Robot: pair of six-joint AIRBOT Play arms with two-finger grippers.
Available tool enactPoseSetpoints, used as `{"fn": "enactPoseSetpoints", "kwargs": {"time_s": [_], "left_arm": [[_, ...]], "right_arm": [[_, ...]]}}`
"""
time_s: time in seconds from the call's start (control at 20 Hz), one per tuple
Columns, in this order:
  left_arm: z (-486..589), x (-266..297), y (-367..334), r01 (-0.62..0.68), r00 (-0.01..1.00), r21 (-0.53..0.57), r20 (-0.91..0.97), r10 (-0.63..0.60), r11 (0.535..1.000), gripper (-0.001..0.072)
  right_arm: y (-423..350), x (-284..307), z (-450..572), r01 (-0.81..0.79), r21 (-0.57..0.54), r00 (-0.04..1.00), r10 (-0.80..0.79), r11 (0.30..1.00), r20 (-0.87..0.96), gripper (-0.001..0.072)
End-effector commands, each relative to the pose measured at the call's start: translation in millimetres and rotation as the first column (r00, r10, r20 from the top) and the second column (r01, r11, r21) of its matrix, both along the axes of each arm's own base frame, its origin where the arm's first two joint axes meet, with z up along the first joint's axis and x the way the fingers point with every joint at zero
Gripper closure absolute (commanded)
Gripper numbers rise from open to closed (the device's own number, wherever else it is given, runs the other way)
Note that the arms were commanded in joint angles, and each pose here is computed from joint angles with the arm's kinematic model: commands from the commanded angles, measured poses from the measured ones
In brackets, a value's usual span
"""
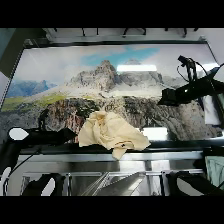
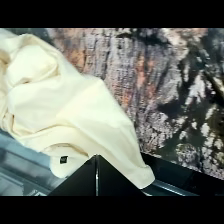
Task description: Fold the shirts.
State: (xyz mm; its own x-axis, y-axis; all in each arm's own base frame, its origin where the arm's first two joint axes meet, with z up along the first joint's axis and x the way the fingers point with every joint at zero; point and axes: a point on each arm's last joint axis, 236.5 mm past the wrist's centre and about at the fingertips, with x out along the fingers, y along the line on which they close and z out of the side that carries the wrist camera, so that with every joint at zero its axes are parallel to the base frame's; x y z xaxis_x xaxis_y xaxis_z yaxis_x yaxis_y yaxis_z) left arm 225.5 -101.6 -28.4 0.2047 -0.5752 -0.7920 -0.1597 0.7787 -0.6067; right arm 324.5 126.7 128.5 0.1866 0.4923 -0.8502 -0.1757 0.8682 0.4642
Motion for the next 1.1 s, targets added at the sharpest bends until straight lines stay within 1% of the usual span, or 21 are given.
{"fn": "enactPoseSetpoints", "kwargs": {"time_s": [0.0,0.15,0.35,0.5,0.65,0.7,0.75,0.8,0.9,0.95,1.05], "left_arm": [[-19,21,30,-0.111,0.994,-0.14,-0.015,0.11,0.984,0.0167],[-44,22,16,-0.013,0.997,-0.172,-0.078,0.0,0.985,0.0167],[-77,34,-11,0.093,0.987,-0.129,-0.116,-0.108,0.987,0.0167],[-95,36,-34,0.182,0.969,-0.121,-0.145,-0.199,0.976,0.0167],[-100,40,-53,0.245,0.953,-0.131,-0.152,-0.263,0.961,0.0169],[-98,40,-58,0.261,0.948,-0.137,-0.151,-0.281,0.955,0.0209],[-95,39,-63,0.283,0.943,-0.138,-0.143,-0.302,0.949,0.0499],[-90,39,-66,0.309,0.937,-0.136,-0.127,-0.326,0.941,0.0693],[-74,41,-65,0.34,0.934,-0.109,-0.076,-0.349,0.934,0.0693],[-62,42,-62,0.348,0.935,-0.087,-0.048,-0.352,0.934,0.0693],[-38,40,-48,0.362,0.932,-0.016,-0.007,-0.362,0.932,0.0693]], "right_arm": [[19,-9,-1,-0.056,0.016,0.998,0.056,0.998,-0.01,0.0688],[24,-11,-1,-0.06,0.018,0.998,0.06,0.998,-0.016,0.0688],[24,-11,-1,-0.044,0.022,0.999,0.044,0.999,-0.027,0.0687],[24,-14,5,-0.03,0.03,0.999,0.031,0.999,-0.02,0.0687],[24,-18,15,-0.031,0.031,0.999,0.031,0.999,0.013,0.0687],[23,-20,19,-0.031,0.031,0.999,0.031,0.999,0.025,0.0687],[23,-21,23,-0.032,0.032,0.999,0.031,0.999,0.036,0.0687],[23,-22,24,-0.035,0.029,0.998,0.034,0.999,0.044,0.0687],[17,-26,22,-0.059,-0.005,0.997,0.059,0.998,0.049,0.0687],[10,-29,16,-0.058,-0.038,0.998,0.059,0.998,0.029,0.0686],[-1,-37,-3,-0.054,-0.089,0.998,0.053,0.995,-0.018,0.0665]]}}
